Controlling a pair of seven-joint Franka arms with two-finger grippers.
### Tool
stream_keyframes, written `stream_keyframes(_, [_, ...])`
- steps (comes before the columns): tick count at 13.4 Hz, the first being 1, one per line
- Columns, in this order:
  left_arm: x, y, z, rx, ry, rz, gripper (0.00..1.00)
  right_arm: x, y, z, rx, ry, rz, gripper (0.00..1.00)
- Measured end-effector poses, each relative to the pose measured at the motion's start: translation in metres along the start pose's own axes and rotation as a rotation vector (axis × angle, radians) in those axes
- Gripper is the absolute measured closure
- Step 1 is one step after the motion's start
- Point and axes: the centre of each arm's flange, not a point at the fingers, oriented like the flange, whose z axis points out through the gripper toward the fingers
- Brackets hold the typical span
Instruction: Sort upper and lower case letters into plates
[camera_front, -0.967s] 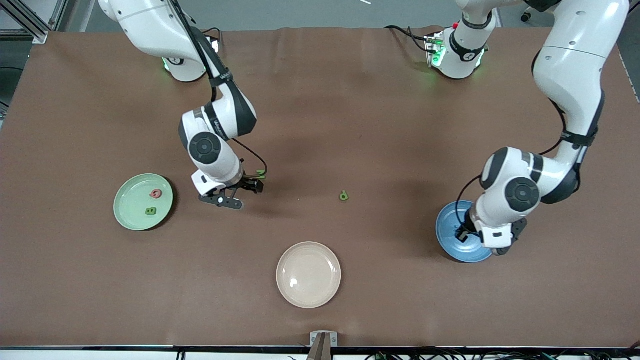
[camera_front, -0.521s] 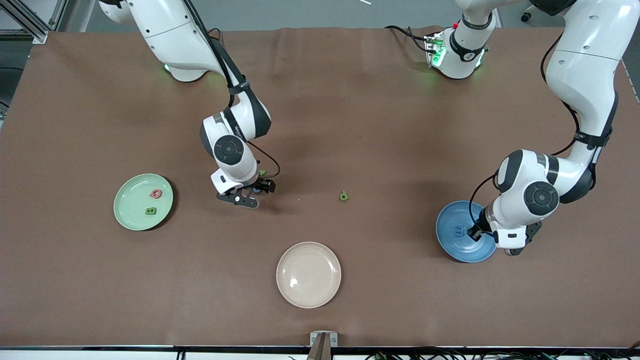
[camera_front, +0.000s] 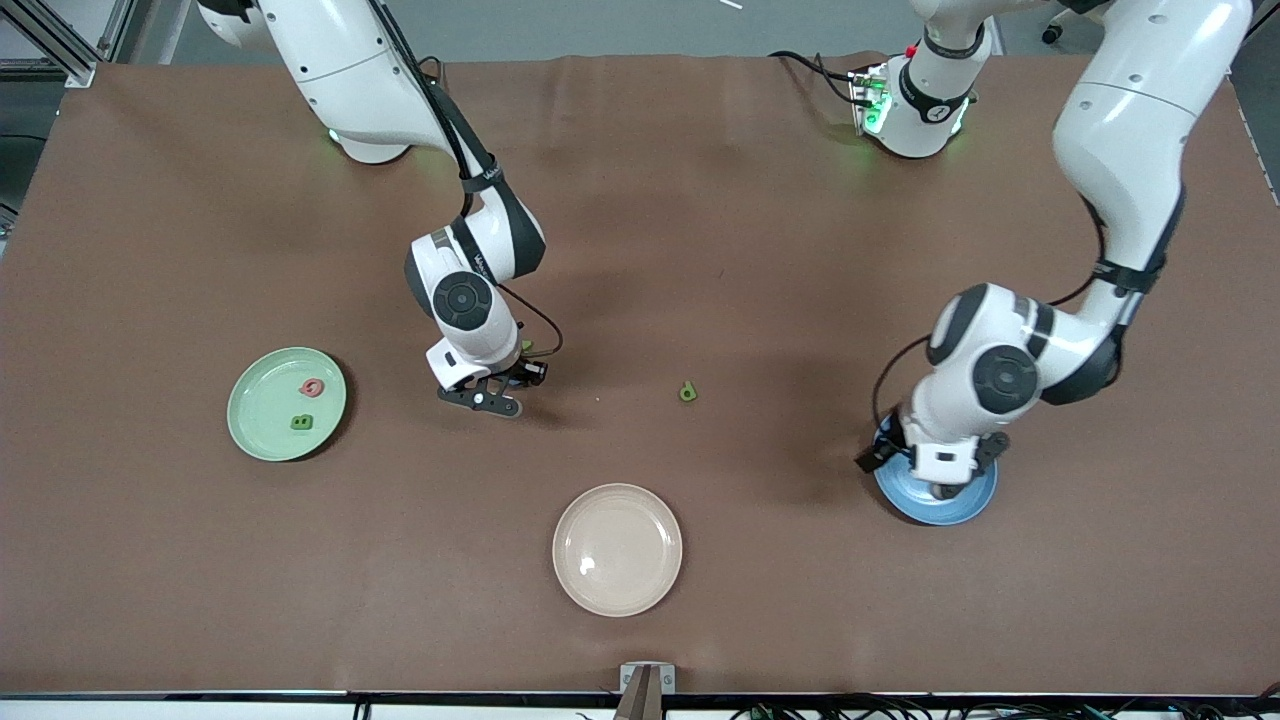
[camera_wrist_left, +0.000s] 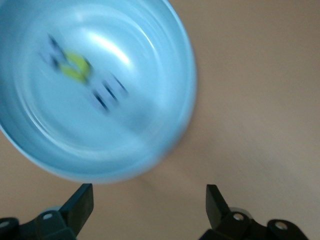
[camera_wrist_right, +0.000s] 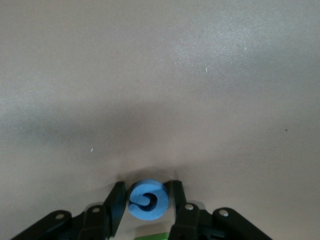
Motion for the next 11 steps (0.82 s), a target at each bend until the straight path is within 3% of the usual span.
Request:
stream_keyframes(1, [-0.024, 0.015, 0.0, -0.001, 0.0, -0.007, 0.02, 0.0, -0.001, -0.001, 0.003, 0.003, 0.0, 0.63])
stream_keyframes(5, [-0.124, 0.068, 0.012, 0.004, -0.013, 0.025, 0.1, 0.002, 0.001, -0.001, 0.002, 0.004, 0.004, 0.66])
stream_keyframes(7, [-0.16, 0.085, 0.024, 0.008, -0.026, 0.054, 0.2, 0.011, 0.009, -0.011, -0.015, -0.013, 0.016, 0.66])
stream_keyframes(11, [-0.207, 0.117, 0.043, -0.002, -0.037, 0.049, 0.29, 0.062, 0.081, -0.087, -0.007, -0.065, -0.082, 0.66])
